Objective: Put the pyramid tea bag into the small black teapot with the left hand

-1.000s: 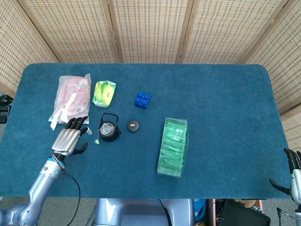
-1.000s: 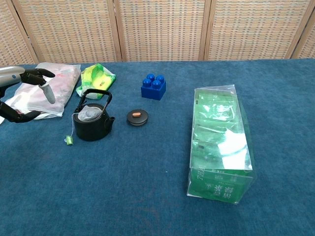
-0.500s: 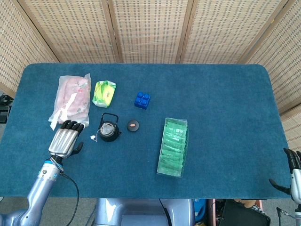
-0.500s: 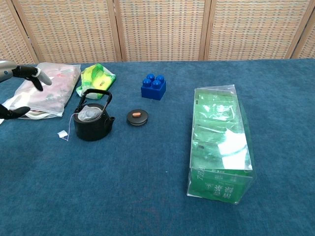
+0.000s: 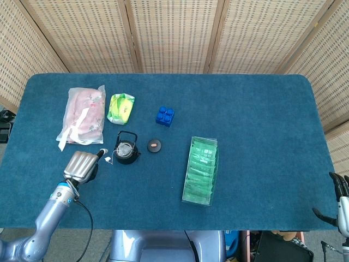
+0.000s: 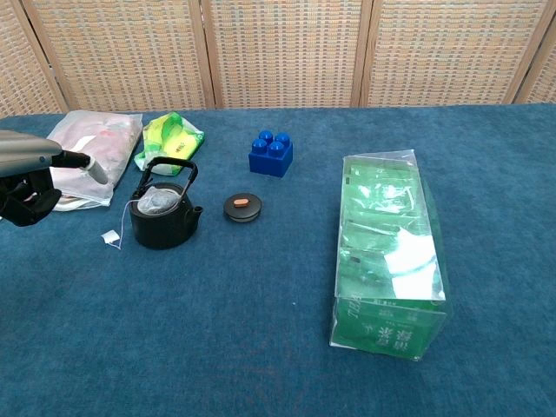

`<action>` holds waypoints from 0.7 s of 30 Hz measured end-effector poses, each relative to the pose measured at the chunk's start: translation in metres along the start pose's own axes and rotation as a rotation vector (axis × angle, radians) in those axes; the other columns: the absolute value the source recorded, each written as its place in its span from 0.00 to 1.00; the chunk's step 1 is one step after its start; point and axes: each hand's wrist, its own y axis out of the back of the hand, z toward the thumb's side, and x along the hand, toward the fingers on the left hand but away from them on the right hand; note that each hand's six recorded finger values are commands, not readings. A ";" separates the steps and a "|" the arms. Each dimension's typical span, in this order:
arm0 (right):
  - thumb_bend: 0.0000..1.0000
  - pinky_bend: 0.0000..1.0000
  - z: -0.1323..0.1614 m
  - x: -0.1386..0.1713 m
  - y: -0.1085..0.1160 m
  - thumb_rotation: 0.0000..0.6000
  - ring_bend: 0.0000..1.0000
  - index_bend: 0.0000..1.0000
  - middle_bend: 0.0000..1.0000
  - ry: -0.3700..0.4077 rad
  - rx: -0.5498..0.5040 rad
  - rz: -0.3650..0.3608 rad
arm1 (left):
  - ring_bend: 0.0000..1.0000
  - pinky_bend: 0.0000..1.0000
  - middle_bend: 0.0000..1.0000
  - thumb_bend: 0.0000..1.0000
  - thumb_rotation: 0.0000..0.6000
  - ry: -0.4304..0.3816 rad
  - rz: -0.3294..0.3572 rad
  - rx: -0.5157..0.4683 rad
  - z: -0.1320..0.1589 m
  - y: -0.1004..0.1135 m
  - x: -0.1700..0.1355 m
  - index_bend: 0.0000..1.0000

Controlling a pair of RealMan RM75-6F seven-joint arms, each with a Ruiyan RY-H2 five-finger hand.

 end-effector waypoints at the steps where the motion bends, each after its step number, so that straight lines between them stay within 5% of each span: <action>1: 0.01 0.16 0.000 0.000 0.000 0.96 0.09 0.12 0.20 -0.001 -0.001 0.000 | 0.78 0.66 0.86 0.75 1.00 -0.002 -0.012 0.006 0.002 0.000 0.002 0.15; 21: 0.01 0.16 -0.002 0.003 0.002 0.96 0.09 0.12 0.20 -0.010 0.003 -0.004 | 0.78 0.66 0.86 0.75 1.00 -0.040 -0.157 0.000 0.026 -0.005 0.047 0.14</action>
